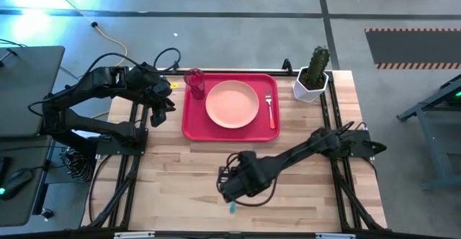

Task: Pick and place plate/cup/fork/spoon on tray
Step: Put the blue spoon on the red serving tray to the left of the orange fork

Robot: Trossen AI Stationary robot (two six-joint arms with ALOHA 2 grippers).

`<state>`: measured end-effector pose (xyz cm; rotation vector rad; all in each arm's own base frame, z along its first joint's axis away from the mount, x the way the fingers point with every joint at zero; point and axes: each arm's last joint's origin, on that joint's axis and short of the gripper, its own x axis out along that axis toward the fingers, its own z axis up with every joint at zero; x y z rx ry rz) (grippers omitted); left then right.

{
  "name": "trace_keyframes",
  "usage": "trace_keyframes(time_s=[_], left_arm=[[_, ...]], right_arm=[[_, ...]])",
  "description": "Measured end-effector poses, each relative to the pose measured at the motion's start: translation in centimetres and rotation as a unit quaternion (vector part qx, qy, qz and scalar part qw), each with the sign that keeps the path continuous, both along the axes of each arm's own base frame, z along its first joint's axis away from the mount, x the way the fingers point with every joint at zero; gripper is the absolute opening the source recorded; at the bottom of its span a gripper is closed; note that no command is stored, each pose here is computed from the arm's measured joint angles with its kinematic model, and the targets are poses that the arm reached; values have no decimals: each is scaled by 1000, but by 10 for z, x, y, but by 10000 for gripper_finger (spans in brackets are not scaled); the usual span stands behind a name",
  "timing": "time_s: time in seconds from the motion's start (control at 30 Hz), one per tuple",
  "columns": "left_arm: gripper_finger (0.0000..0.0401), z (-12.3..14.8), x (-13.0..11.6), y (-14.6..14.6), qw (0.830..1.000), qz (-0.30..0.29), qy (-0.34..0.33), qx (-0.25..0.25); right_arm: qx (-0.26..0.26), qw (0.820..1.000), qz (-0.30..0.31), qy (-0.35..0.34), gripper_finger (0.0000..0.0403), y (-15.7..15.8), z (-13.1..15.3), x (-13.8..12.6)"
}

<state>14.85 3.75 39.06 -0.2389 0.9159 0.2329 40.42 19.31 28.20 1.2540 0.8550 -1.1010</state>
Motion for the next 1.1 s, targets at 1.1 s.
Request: trace_keyframes(time_s=[1.1], left_arm=[[76, 0, 0, 0, 1000, -9, 2, 6]], right_arm=[[27, 994, -17, 102, 119, 22, -120, 35]])
